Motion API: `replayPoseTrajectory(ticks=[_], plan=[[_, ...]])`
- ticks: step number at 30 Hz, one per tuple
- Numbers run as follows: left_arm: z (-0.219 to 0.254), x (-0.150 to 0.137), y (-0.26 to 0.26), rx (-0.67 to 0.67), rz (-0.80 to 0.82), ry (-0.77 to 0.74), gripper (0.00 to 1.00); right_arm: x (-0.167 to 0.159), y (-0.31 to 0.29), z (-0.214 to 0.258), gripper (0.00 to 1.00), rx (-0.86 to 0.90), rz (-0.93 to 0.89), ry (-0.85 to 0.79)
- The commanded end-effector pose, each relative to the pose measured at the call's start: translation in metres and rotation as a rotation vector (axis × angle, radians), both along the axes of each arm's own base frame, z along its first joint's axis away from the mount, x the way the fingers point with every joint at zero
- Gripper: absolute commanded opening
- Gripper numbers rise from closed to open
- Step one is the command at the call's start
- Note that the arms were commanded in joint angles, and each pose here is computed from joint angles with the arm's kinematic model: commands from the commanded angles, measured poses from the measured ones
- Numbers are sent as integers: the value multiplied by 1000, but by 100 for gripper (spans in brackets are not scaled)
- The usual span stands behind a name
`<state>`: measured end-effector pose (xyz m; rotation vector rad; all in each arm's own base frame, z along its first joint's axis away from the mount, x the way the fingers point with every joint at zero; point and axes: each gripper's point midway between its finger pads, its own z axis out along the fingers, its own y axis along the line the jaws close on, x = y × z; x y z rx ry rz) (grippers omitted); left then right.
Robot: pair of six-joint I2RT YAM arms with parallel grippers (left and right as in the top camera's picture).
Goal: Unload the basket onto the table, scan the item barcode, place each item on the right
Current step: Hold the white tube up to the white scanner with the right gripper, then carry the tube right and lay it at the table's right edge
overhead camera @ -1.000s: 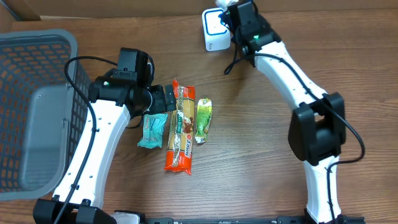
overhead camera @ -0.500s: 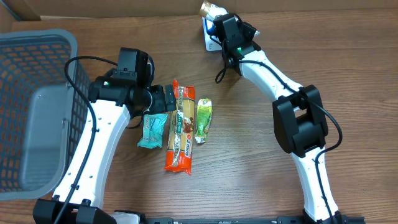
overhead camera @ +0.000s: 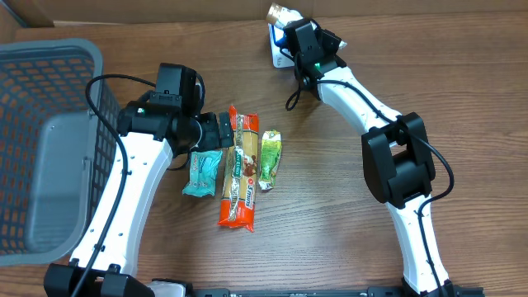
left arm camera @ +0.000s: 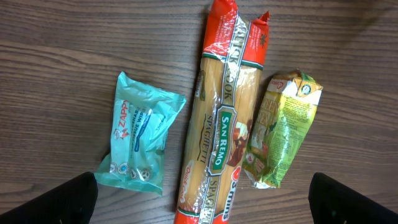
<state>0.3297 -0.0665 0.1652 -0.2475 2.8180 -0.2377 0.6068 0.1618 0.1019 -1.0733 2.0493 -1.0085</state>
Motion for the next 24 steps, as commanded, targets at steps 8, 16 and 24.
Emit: replayPoseTrajectory(ticks=[8,16,24], plan=[[0,2,1,-7,-3,1,100,-17,15,87,4,237,-36,-113],[0,2,1,-7,-3,1,100,-129,47,187,4,957,75,201],[0,2,1,-7,-3,1,100,-188,-74,183,4,1466,-714,355]])
